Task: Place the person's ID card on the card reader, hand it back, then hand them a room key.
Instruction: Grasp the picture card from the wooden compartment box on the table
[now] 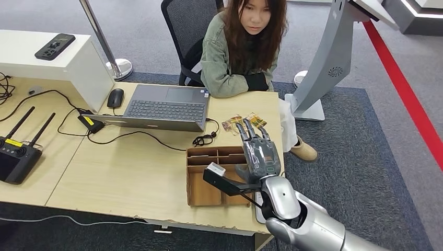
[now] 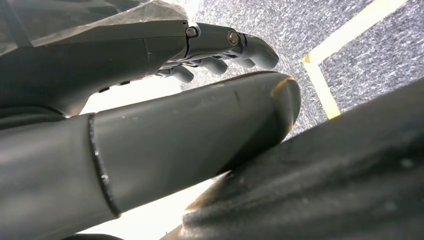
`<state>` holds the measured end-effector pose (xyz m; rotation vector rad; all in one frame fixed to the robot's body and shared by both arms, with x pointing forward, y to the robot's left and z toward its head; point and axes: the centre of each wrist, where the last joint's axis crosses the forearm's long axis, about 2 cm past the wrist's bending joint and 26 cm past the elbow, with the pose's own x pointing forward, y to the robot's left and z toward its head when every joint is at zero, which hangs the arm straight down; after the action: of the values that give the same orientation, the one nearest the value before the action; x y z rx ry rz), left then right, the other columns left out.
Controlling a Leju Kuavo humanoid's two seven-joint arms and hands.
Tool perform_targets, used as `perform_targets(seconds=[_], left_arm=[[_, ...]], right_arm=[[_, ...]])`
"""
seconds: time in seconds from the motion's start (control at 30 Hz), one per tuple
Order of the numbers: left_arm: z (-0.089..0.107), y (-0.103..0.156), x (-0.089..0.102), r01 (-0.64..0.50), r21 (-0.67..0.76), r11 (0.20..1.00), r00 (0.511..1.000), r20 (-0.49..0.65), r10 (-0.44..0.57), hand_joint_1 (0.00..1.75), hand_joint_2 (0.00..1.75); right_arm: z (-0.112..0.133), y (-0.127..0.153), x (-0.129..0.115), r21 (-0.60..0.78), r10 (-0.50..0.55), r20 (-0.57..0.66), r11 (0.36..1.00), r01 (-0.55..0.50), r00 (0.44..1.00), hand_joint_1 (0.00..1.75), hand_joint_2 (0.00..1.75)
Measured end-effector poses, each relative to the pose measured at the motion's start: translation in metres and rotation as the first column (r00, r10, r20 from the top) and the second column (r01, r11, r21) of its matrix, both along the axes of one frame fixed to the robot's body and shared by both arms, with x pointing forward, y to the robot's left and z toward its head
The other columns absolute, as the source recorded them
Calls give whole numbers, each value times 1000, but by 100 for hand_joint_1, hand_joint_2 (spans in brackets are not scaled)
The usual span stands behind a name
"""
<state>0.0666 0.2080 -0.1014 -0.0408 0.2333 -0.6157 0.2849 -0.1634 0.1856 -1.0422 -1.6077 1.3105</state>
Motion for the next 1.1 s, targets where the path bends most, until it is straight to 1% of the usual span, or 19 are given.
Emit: perform_targets(seconds=[0.1,0.2,0.33,0.5,0.87,1.1], left_arm=[[0,6,8,21,70,997,999,-41,-19,0,0],[1,10,16,43,121,992,996,-79,-33,0,0],[2,9,17,39,132,990,997,-76,-30,0,0],[2,4,16,33,136,990,997,-72,-23,0,0],[3,0,15,26,123,992,998,-64,-18,0,0],[3,0,15,25,122,992,998,-63,-18,0,0]], right_arm=[[-3,-4,-1,-21,-15,21,1000,15,1000,0,175],[-6,-6,0,-91,-23,59,995,29,998,0,175],[-10,-7,1,-193,-29,100,980,48,995,2,175],[-16,-3,0,-259,-26,107,964,53,994,2,175],[-18,13,8,-312,-13,77,949,37,997,1,175],[-18,14,9,-315,-12,72,948,35,997,2,175]])
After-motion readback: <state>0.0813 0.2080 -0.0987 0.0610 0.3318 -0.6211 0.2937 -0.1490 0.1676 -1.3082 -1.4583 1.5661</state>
